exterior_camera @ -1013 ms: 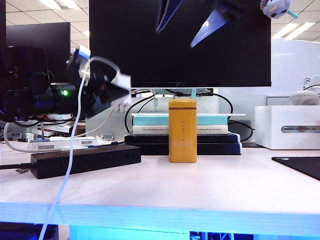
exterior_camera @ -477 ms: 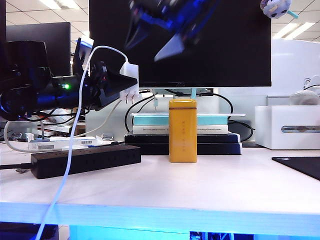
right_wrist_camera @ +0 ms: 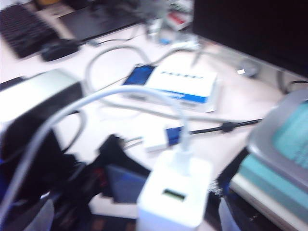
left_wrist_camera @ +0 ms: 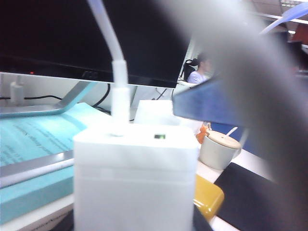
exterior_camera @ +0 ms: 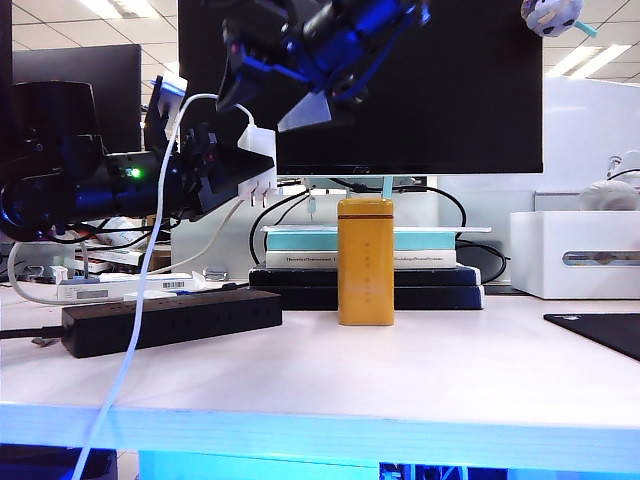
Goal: Plug the white charger into the left socket.
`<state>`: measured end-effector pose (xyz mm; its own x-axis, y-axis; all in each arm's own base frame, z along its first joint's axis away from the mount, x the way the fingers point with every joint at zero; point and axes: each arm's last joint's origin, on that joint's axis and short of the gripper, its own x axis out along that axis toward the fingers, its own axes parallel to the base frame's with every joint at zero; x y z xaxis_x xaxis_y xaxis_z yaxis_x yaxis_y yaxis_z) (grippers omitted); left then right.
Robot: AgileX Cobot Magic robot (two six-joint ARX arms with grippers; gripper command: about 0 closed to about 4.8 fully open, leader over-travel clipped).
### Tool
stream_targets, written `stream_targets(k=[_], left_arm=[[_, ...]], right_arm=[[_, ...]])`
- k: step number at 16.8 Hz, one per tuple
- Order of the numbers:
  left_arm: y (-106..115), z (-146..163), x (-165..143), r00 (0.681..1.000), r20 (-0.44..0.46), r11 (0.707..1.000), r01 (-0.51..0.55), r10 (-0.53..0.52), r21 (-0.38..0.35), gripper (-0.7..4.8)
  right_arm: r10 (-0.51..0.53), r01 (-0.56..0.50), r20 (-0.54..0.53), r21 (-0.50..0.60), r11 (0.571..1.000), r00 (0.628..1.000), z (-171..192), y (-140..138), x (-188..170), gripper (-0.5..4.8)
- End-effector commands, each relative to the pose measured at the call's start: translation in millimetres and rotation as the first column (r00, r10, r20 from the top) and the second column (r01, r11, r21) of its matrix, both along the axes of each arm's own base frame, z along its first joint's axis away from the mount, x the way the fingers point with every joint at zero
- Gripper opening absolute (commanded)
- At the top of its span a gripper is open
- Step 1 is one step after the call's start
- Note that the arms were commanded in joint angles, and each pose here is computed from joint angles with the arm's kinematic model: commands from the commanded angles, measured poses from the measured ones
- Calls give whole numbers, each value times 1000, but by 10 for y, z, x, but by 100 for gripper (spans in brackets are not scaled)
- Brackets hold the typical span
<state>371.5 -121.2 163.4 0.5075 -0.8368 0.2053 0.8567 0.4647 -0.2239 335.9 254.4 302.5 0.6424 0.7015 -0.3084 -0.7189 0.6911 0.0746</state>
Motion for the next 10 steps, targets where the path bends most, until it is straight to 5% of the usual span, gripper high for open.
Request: stream_targets(k=[1, 7, 10], left_arm=[[6, 70, -8, 999, 47, 1000, -4, 5, -10, 245], [13, 68, -5, 997, 72, 1000, -14, 13, 6, 245], [4, 66, -18, 988, 152, 998, 16, -26, 66, 245]], right_arm=[[-38, 38, 11, 3, 999, 999, -68, 35, 60, 479], [-59, 59, -11, 14, 998, 998, -173, 71, 115, 479], [-59, 59, 1, 25, 998, 998, -158, 74, 119, 479]])
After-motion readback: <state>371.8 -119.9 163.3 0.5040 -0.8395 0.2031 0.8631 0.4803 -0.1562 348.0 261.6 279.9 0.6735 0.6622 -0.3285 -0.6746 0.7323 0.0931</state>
